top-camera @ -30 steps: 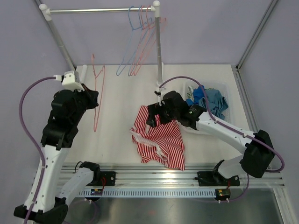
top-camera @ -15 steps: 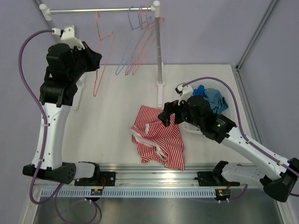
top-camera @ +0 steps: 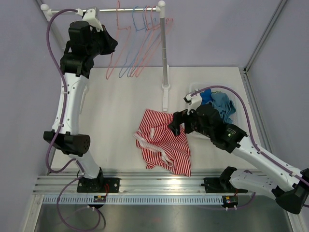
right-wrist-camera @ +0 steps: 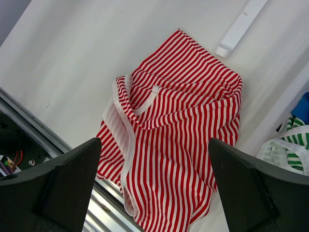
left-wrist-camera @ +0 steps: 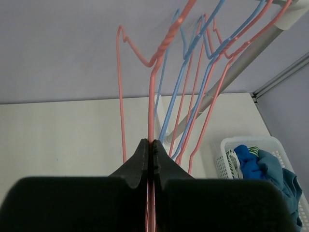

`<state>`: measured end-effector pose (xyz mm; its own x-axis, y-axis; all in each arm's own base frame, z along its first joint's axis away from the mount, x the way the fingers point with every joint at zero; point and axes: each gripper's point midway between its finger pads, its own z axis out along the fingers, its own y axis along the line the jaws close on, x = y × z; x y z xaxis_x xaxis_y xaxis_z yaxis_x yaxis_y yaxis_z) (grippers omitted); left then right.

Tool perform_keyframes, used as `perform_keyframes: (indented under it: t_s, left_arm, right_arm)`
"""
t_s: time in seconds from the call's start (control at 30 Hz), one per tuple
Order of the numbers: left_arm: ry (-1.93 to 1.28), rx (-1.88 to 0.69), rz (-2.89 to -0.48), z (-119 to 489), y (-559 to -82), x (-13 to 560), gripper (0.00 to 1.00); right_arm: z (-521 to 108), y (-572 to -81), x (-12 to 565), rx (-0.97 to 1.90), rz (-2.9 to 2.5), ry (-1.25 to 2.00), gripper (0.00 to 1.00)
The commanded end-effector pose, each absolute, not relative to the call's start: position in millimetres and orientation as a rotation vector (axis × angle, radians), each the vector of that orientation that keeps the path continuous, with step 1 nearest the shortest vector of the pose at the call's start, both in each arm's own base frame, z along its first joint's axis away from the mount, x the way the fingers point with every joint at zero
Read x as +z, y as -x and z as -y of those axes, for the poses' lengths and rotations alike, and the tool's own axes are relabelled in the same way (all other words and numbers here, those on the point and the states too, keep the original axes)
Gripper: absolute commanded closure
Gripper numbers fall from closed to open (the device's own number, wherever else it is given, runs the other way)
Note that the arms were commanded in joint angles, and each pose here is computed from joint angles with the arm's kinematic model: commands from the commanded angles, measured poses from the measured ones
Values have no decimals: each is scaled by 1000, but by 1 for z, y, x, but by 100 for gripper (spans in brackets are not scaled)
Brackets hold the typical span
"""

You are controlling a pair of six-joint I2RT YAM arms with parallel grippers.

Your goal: Remove the tank top from the hanger

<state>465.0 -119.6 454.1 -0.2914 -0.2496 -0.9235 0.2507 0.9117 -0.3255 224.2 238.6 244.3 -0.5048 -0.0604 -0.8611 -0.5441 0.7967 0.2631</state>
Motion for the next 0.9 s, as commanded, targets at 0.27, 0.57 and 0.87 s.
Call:
perform_keyframes:
  t_s: [0.27, 0.57, 0.87]
  left_arm:
    - [-50, -581, -1729, 141, -507, 455, 100]
    - [-73, -588, -1788, 157, -501, 424, 80]
    - [-7, -464, -1710, 120, -449, 462, 1]
  right_arm:
    - [-249, -223, 223, 691, -2058, 452, 1]
    - [-271, -236, 175, 654, -2206, 483, 0]
    - [-295, -258, 105, 515, -2453, 537, 0]
